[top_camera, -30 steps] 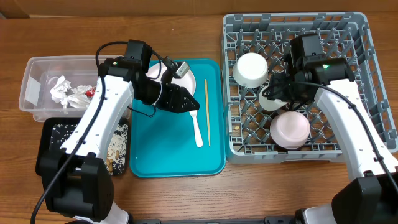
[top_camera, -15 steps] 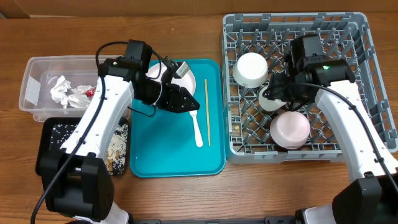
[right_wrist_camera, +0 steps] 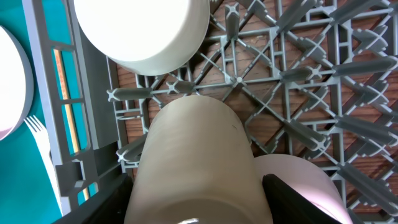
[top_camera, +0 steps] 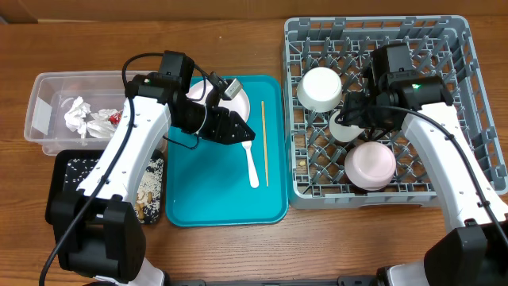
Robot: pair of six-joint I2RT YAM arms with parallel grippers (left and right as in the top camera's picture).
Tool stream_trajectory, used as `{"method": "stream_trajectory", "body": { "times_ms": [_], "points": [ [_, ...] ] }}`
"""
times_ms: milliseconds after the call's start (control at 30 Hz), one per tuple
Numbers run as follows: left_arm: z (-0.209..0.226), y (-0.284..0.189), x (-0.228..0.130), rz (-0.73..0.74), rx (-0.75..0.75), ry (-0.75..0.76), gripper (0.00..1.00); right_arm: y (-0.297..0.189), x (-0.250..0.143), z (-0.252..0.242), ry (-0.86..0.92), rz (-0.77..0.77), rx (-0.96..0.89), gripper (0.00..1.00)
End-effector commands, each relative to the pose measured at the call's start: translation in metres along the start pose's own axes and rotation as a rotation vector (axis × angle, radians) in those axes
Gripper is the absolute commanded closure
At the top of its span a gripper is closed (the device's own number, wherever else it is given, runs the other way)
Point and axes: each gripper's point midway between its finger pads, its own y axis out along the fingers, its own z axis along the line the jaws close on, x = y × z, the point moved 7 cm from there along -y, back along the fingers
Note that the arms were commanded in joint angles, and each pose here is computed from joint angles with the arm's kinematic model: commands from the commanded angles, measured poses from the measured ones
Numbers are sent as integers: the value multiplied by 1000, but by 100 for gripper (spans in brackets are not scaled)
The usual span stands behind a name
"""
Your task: Sort waste into correct bins and load items into the dishwasher
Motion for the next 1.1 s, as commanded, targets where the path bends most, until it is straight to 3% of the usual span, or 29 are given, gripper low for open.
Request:
{"method": "stream_trajectory", "body": {
  "times_ms": [0,1067],
  "points": [
    [1,0,0,2,2,-12,56,17,-11,1,5,76,26,67],
    [1,0,-1,7,2,-18,56,11,-6,5,-24,58,52,67]
  ]
}}
